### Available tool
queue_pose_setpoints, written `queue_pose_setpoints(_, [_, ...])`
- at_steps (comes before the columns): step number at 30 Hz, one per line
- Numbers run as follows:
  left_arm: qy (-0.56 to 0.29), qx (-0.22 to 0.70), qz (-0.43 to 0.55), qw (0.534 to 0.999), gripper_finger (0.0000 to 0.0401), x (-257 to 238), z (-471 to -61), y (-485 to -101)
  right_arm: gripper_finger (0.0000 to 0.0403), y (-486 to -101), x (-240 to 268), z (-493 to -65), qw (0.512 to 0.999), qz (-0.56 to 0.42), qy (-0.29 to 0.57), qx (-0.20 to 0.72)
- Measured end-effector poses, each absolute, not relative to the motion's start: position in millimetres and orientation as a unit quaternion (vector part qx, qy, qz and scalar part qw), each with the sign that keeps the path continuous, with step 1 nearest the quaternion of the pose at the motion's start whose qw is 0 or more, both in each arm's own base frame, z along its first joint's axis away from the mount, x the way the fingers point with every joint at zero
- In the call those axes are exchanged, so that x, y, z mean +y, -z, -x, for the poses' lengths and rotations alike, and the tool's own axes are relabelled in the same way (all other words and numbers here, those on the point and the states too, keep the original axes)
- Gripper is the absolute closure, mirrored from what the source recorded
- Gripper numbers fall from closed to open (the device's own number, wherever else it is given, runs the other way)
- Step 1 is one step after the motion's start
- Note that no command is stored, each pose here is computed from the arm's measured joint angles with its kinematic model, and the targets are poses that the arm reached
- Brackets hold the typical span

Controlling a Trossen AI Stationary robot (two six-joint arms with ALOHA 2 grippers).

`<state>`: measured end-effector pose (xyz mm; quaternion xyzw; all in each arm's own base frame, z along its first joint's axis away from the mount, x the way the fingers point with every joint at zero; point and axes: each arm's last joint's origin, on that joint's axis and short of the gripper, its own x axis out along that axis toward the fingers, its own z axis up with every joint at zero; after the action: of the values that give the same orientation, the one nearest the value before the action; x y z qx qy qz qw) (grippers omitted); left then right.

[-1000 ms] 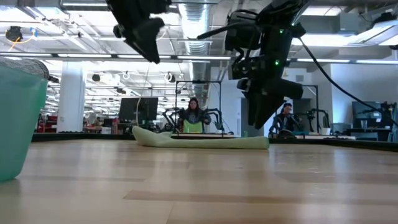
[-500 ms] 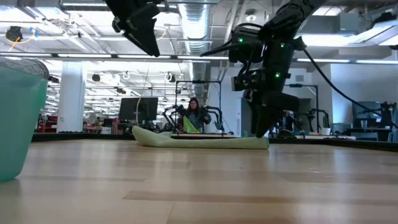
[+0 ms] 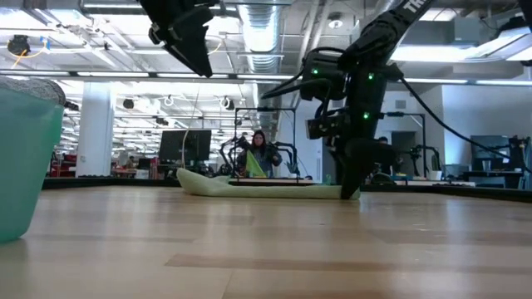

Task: Fold microfiber towels
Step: Fold the green microfiber cloth

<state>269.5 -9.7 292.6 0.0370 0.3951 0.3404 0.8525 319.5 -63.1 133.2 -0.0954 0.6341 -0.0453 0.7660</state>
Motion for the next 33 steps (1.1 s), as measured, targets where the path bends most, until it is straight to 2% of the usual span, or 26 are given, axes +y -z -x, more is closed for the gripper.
queue_pose_setpoints(4, [-0.340, 0.397, -0.038, 0.851, 0.0239, -9.7, -269.1, -292.3, 0.0260, -133.2, -64.2, -318.3, 0.763, 0.092, 0.049, 0.637])
queue_pose_setpoints(9, [-0.339, 0.400, -0.038, 0.851, 0.0239, -9.7, -268.7, -292.1, 0.0366, -132.2, -64.5, -317.5, 0.759, 0.094, 0.070, 0.641])
queue_pose_setpoints(11, [-0.339, 0.400, -0.038, 0.851, 0.0239, -9.7, -268.7, -292.1, 0.0389, -132.9, -66.4, -316.9, 0.754, 0.098, 0.079, 0.645])
queue_pose_setpoints(18, [-0.329, 0.405, -0.033, 0.852, 0.0239, -10.2, -268.7, -291.5, 0.0396, -159.2, -70.7, -331.3, 0.750, 0.145, 0.083, 0.640])
queue_pose_setpoints(24, [-0.321, 0.410, -0.023, 0.854, 0.0239, -10.8, -268.6, -291.0, 0.0396, -190.8, -75.7, -356.8, 0.776, 0.212, 0.058, 0.592])
queue_pose_setpoints(33, [-0.325, 0.411, -0.006, 0.852, 0.0239, -11.2, -266.3, -291.0, 0.0399, -218.1, -78.3, -390.5, 0.859, 0.255, 0.043, 0.442])
